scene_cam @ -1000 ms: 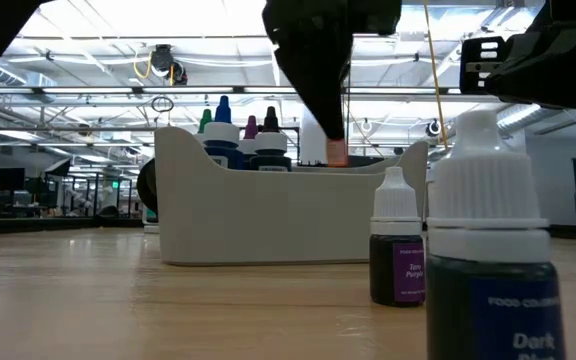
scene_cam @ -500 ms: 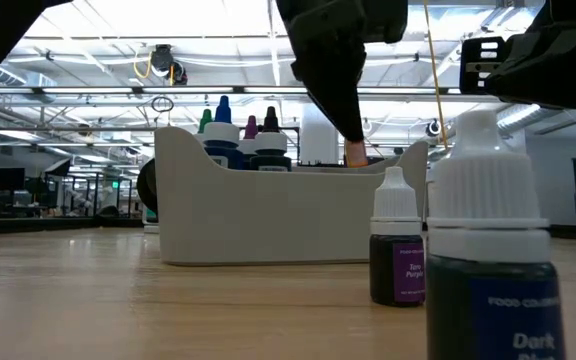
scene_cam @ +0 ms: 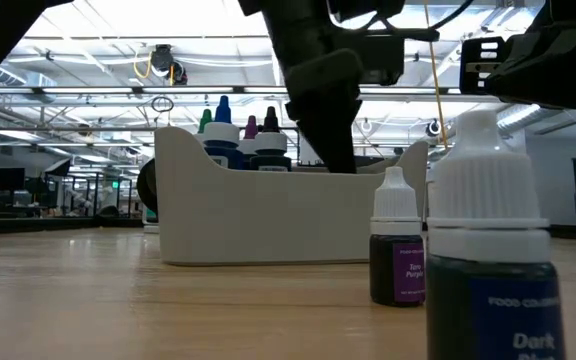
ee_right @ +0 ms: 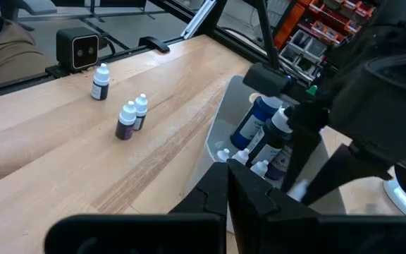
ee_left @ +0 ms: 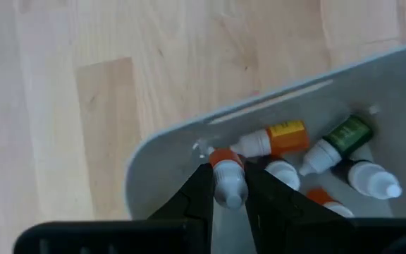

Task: Pick & Place food coloring
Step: Put the small orange food coloring bottle into the gray bin

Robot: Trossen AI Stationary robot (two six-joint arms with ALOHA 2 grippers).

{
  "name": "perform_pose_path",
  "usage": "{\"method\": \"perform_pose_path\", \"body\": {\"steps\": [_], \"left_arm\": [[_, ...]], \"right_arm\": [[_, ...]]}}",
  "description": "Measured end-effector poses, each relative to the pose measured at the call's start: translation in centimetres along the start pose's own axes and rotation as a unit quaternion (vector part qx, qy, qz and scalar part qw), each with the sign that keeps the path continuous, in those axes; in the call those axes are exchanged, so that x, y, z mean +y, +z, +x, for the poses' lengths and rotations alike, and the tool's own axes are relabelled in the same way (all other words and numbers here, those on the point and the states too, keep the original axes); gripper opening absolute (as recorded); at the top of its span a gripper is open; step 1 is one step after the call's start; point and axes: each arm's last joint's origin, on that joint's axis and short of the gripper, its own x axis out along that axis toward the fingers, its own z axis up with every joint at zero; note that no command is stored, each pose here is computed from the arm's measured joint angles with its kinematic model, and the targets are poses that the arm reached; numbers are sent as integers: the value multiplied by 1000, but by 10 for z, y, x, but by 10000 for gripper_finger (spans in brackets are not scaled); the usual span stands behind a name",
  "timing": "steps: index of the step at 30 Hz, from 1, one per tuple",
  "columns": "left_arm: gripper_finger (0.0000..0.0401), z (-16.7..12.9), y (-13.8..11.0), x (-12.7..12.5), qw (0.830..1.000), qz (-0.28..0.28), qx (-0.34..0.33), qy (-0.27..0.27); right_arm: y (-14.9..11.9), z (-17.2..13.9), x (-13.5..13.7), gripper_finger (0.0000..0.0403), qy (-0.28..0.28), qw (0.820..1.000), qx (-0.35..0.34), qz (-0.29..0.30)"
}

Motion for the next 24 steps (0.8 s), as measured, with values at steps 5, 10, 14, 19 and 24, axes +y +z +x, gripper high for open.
{"method": "perform_pose_path", "body": {"steps": [5, 10, 14, 19, 24], "left_arm": [[62, 10, -6, 2, 1000, -4, 3, 1], [62, 14, -9, 5, 1000, -1, 7, 3], [63, 15, -10, 4, 1000, -1, 9, 2], [79, 14, -9, 4, 1000, 5, 7, 2], [145, 14, -9, 4, 1000, 4, 6, 2]], "right_arm": [[0, 0, 0, 0, 0, 1000, 0, 0], [0, 0, 0, 0, -1, 1000, -2, 0], [1, 0, 0, 0, -1, 1000, -3, 4], [1, 0, 0, 0, -1, 1000, -3, 11], [1, 0, 0, 0, -3, 1000, -8, 15]]}}
